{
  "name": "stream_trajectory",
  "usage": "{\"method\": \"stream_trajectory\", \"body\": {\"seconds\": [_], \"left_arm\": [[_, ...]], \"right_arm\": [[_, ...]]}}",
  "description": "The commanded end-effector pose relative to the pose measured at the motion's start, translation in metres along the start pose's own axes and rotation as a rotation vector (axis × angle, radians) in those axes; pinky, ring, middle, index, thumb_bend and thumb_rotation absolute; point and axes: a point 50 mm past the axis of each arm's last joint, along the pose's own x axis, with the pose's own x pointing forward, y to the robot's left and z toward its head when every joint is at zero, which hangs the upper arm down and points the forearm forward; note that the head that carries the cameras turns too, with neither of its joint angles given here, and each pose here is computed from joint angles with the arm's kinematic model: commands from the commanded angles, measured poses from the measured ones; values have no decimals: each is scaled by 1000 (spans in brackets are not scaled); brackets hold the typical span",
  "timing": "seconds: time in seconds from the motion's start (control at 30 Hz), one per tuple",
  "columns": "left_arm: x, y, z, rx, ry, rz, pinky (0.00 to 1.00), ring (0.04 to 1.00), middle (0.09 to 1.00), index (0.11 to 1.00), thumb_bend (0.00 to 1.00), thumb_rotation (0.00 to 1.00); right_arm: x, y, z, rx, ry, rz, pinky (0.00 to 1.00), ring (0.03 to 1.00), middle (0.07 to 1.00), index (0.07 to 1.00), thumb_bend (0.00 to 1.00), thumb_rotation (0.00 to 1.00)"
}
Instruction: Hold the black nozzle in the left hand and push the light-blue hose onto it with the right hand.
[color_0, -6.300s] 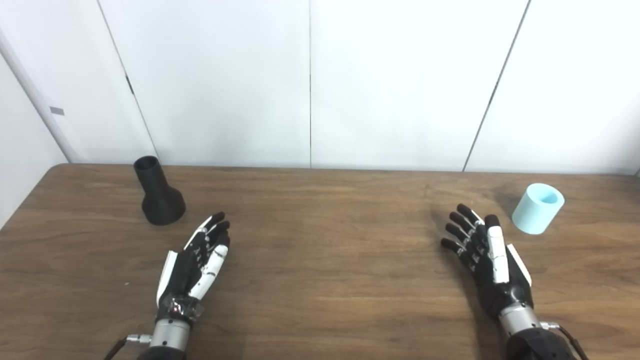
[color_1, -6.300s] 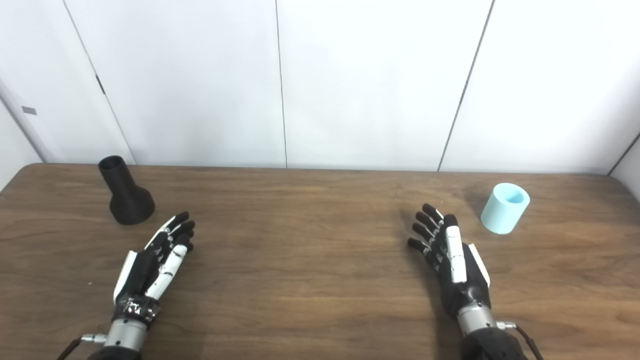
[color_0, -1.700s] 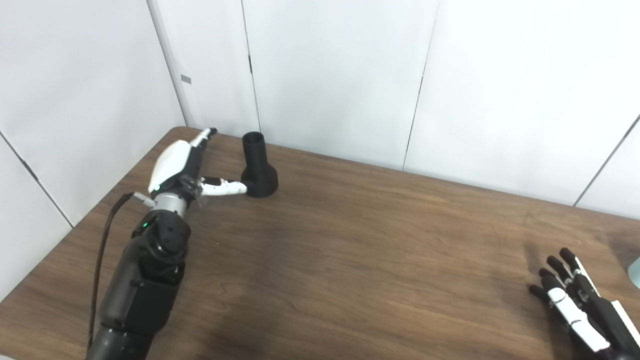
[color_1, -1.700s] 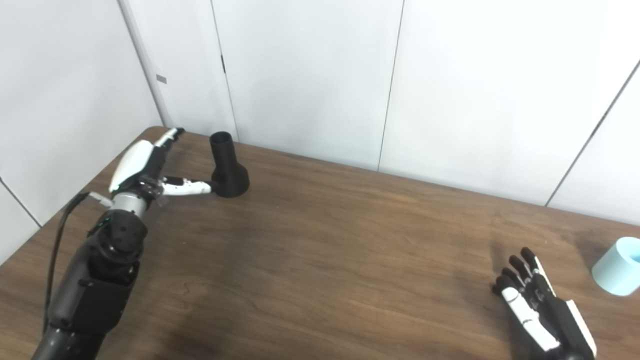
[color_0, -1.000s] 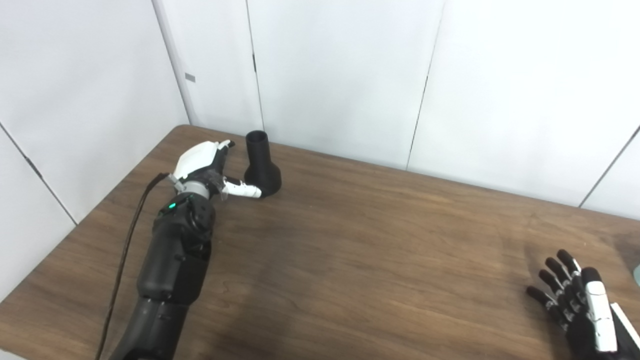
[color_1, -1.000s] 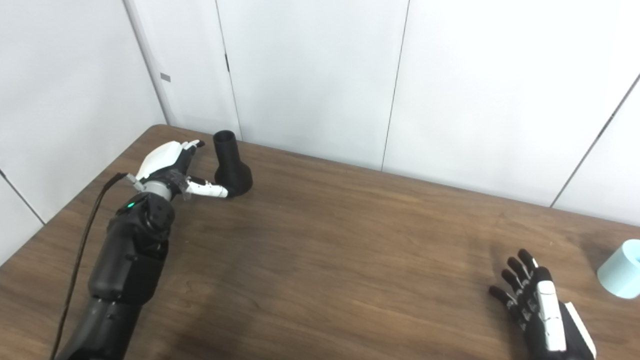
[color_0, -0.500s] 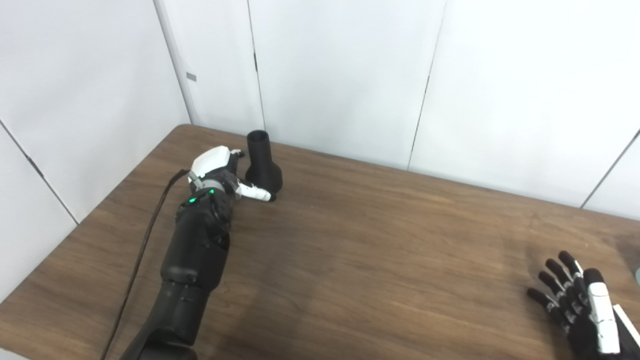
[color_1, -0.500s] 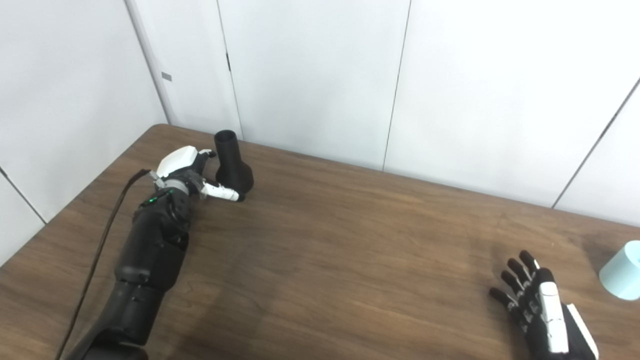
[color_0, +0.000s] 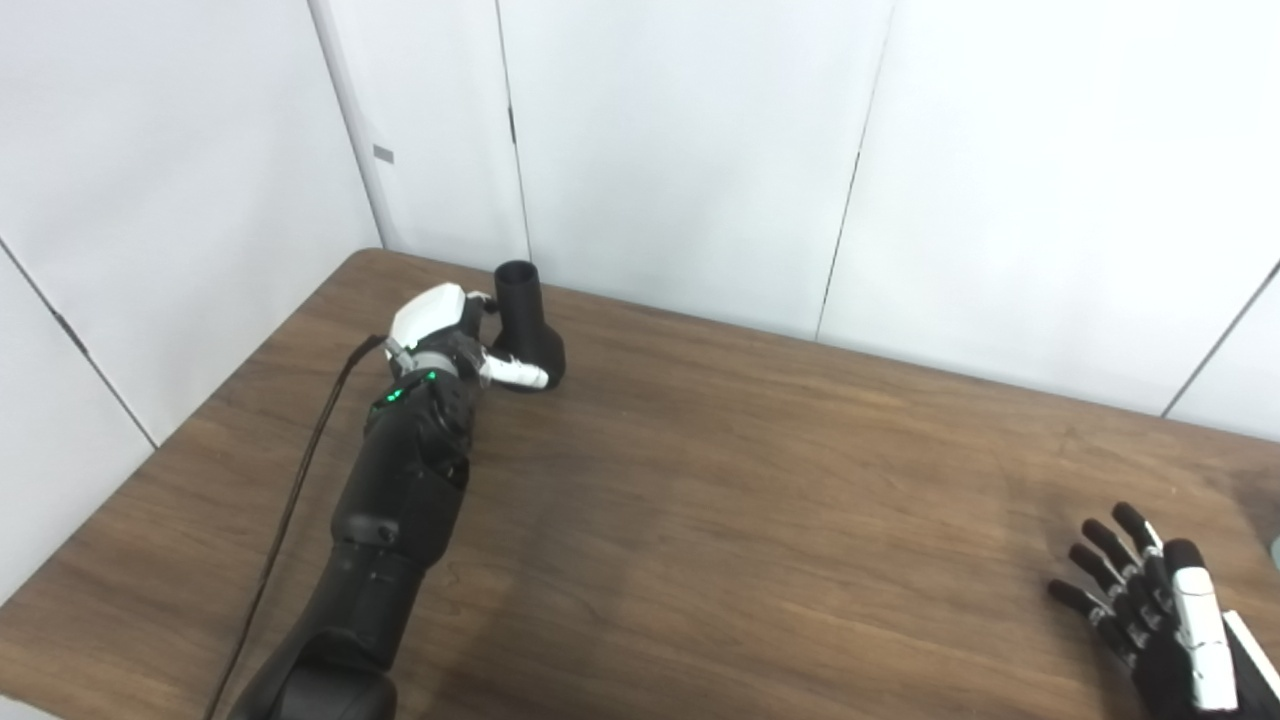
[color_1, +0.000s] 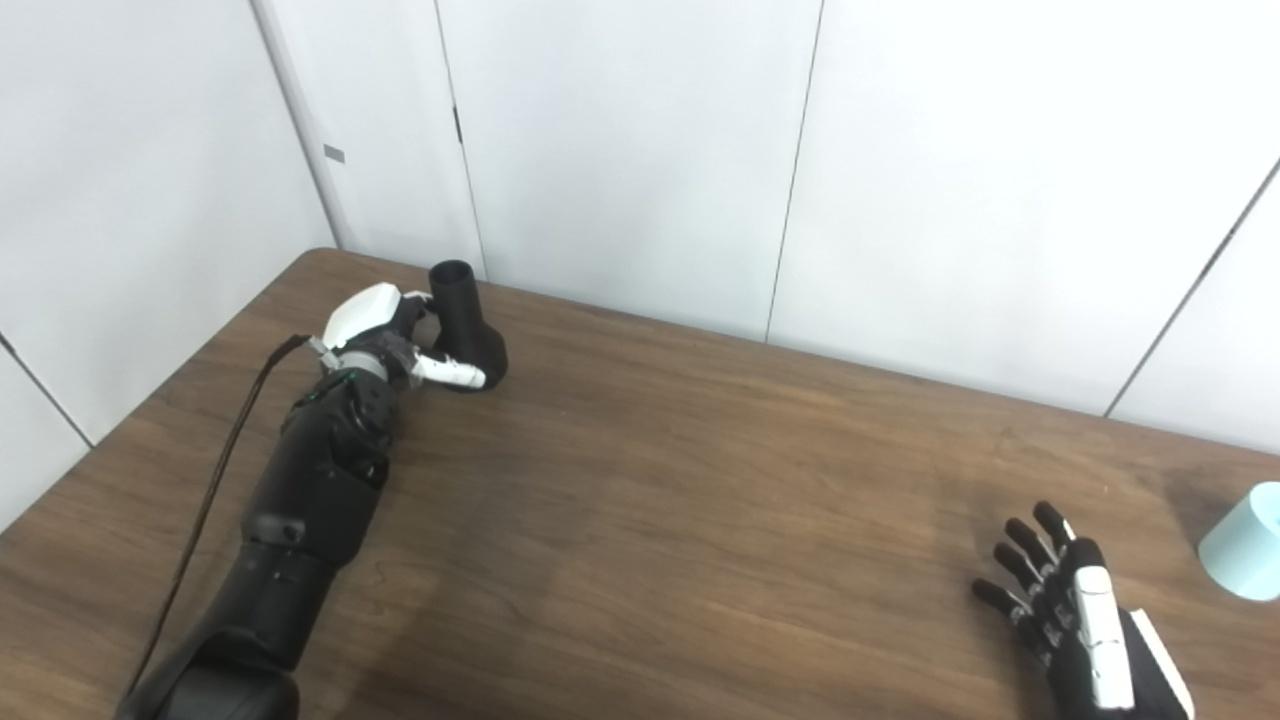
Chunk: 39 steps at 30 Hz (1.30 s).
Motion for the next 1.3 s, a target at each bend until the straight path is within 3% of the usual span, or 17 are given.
{"method": "stream_trajectory", "body": {"seconds": [0.0,0.27,0.9,1.17,1.27], "left_arm": [[6,23,15,-2,-38,73,730,854,870,850,1000,294],[8,11,15,7,-57,61,599,769,793,786,1000,268],[15,2,3,49,-36,15,701,808,792,754,1000,191],[16,-4,2,130,-40,-17,704,832,804,743,1000,225],[13,-7,3,139,-48,-8,760,847,812,741,1000,197]], "right_arm": [[1,0,14,-13,-57,2,811,934,943,974,358,1000],[3,0,14,-14,-62,-7,791,917,930,961,395,971],[3,1,14,-34,-64,-11,769,897,915,954,371,1000],[3,0,14,-36,-73,-9,753,885,902,945,375,1000],[4,0,13,-32,-76,-7,742,879,898,935,377,1000]]}}
